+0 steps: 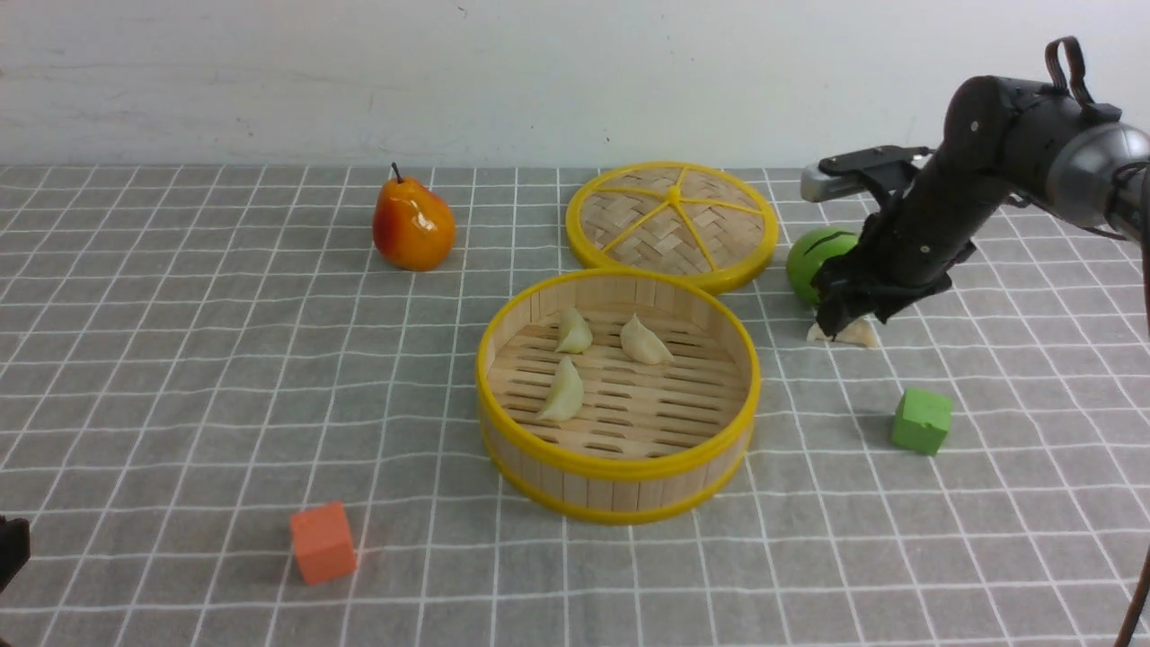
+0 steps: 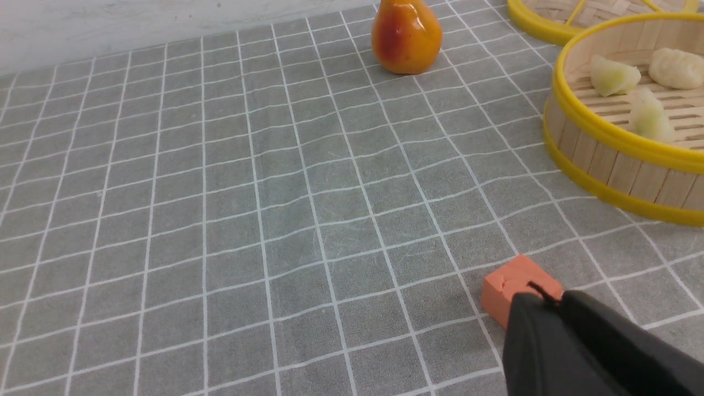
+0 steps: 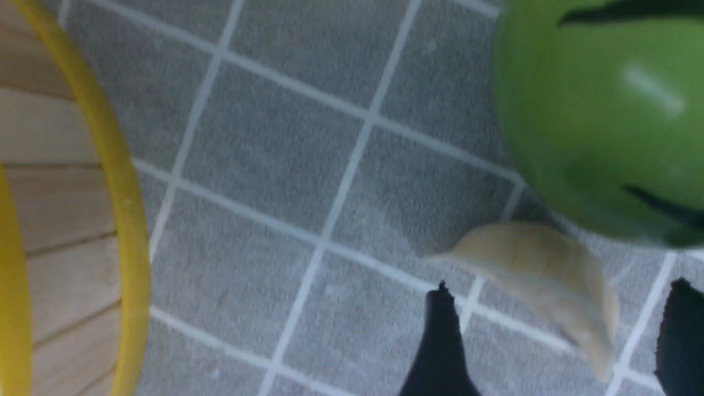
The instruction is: Put the dumplings into the steamer on the table with the grey tablecloth.
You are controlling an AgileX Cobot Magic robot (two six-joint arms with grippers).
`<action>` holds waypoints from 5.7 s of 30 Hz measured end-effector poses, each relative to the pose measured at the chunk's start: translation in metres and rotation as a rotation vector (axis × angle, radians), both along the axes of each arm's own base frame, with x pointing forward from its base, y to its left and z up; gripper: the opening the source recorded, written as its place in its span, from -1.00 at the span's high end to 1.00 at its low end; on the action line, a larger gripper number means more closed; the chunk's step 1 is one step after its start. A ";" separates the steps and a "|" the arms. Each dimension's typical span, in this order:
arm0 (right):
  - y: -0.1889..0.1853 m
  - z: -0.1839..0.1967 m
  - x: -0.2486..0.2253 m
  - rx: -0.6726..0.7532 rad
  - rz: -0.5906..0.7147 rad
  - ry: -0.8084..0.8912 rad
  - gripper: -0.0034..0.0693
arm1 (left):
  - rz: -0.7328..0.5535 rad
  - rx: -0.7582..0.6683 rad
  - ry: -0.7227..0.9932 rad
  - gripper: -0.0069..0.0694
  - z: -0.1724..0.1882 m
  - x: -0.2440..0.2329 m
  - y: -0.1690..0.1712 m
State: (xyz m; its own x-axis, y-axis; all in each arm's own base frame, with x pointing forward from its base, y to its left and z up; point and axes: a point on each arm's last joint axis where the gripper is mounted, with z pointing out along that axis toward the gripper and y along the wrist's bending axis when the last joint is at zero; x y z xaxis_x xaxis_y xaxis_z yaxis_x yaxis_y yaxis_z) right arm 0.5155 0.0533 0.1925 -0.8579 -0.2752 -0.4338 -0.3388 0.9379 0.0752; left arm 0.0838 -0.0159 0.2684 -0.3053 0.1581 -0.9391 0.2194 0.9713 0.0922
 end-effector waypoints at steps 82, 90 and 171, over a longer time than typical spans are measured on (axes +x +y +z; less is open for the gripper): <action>0.022 0.274 -0.337 0.053 0.058 -0.610 0.96 | -0.023 -0.009 -0.022 0.52 0.001 0.000 -0.002; 0.007 0.155 -0.375 0.086 0.145 -0.918 0.95 | -0.022 -0.008 -0.021 0.50 0.001 0.000 -0.002; -0.053 -0.019 -0.463 0.242 -0.506 -0.782 0.91 | 0.000 -0.082 0.027 0.35 -0.047 -0.021 0.010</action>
State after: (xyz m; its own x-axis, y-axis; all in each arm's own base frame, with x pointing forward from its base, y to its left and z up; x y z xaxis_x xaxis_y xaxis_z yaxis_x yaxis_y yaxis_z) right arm 0.0521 0.0001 0.1733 -0.2947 0.2200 -0.9299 0.0651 0.9755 0.2102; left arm 0.0626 -0.0061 0.2211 -0.3307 0.0813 -0.9402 0.2206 0.9753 0.0068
